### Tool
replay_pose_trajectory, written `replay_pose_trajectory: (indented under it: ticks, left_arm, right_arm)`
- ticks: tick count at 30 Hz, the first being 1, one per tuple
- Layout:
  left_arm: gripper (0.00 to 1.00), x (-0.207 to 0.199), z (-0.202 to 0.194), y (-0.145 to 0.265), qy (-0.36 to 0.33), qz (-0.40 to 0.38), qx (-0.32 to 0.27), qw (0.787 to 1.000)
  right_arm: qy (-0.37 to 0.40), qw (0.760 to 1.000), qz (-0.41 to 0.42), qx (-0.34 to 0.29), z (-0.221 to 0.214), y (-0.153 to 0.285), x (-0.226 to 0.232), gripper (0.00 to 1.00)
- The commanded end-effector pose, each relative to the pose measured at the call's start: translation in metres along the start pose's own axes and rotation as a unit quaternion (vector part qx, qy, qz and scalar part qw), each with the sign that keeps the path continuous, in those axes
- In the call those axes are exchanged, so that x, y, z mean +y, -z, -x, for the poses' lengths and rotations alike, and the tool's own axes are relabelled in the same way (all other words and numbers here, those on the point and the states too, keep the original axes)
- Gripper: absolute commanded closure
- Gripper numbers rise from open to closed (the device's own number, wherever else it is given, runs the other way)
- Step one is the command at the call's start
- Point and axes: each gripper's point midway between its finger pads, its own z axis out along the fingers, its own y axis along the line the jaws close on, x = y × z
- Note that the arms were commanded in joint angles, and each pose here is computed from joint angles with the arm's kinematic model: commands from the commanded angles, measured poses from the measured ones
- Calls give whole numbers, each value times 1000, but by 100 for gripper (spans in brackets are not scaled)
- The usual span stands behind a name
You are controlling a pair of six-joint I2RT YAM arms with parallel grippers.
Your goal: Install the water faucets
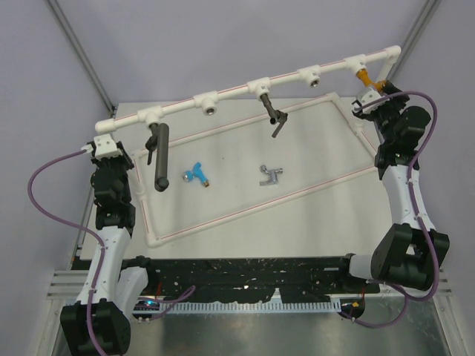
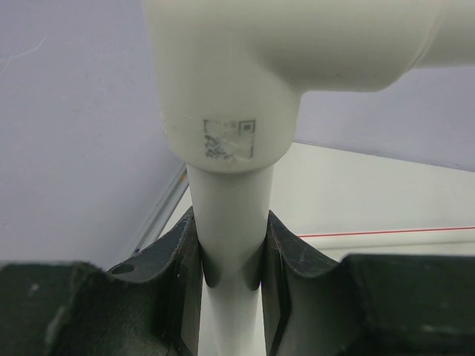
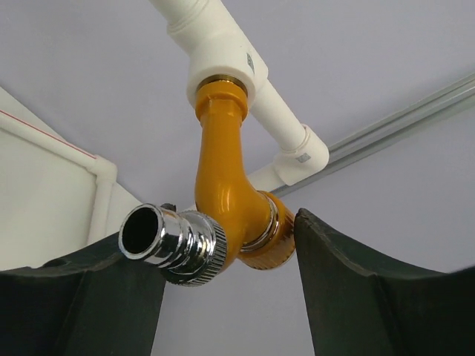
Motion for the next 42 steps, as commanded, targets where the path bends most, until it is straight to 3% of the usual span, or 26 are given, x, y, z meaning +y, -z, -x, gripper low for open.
replay_pose_trajectory:
  ticks: [1, 4, 8, 12, 14, 15, 16, 17, 18, 19, 20, 21, 22, 23, 27, 29, 30, 31, 33, 36, 38, 42]
  left_arm:
    - [100, 7, 33, 0, -3, 14, -54, 998]
    - [100, 7, 32, -1, -2, 13, -54, 998]
    - [100, 7, 34, 0, -2, 13, -56, 998]
    - [100, 7, 34, 0, -2, 14, -56, 998]
    - [100, 8, 35, 0, -2, 14, -58, 998]
    - [100, 7, 35, 0, -2, 14, -57, 998]
    - [100, 7, 35, 0, -2, 14, -57, 998]
    - [100, 8, 34, 1, -2, 14, -57, 998]
    - [100, 7, 36, 1, -2, 14, -59, 998]
    - [100, 8, 35, 1, -2, 15, -58, 998]
    - [100, 8, 35, 1, -2, 16, -59, 998]
    - [100, 8, 35, 1, -2, 15, -58, 998]
    - [100, 8, 35, 1, -1, 15, -59, 998]
    - [100, 8, 36, 1, -1, 14, -59, 998]
    - [100, 8, 36, 1, -2, 15, -59, 998]
    - [100, 8, 36, 1, -2, 16, -59, 998]
    - [100, 8, 35, 1, -3, 16, -59, 998]
    - [100, 8, 35, 1, -3, 16, -58, 998]
    - [100, 9, 36, 1, -3, 17, -59, 998]
    - [100, 9, 36, 2, -3, 17, -60, 998]
    - [100, 8, 37, 2, -3, 15, -61, 998]
    - [100, 9, 37, 1, -4, 16, -61, 998]
  right_arm:
    - [-130, 990, -41, -49, 32, -4, -25, 38]
    - [-233, 970, -48, -54, 37, -1, -23, 49]
    - [-386, 917, -52, -81, 50, 2, -16, 64]
    - [-551, 819, -85, -137, 68, 6, -31, 78]
    - [-669, 715, -101, -177, 77, 10, -45, 85]
    - [-697, 685, -109, -182, 74, 11, -48, 85]
    - [-760, 610, -121, -189, 70, 11, -54, 86]
    - [-792, 565, -129, -189, 63, 13, -55, 86]
    - [-836, 494, -138, -195, 57, 13, -57, 86]
    - [-860, 450, -141, -193, 50, 13, -54, 86]
    - [-891, 383, -145, -197, 44, 13, -54, 86]
    - [-908, 342, -145, -193, 38, 12, -50, 86]
    - [-930, 286, -136, -188, 35, 9, -47, 86]
    - [-935, 275, -126, -187, 39, 8, -48, 85]
    - [-933, 270, -129, -199, 47, 11, -62, 73]
    - [-920, 293, -144, -217, 48, 17, -71, 58]
    - [-906, 326, -151, -224, 52, 22, -74, 54]
    - [-899, 340, -161, -226, 51, 25, -74, 44]
    - [-871, 392, -181, -235, 51, 34, -77, 33]
    - [-857, 410, -196, -241, 44, 44, -77, 27]
    - [-840, 438, -210, -241, 40, 51, -79, 22]
    - [-775, 541, -236, -226, 38, 66, -90, 13]
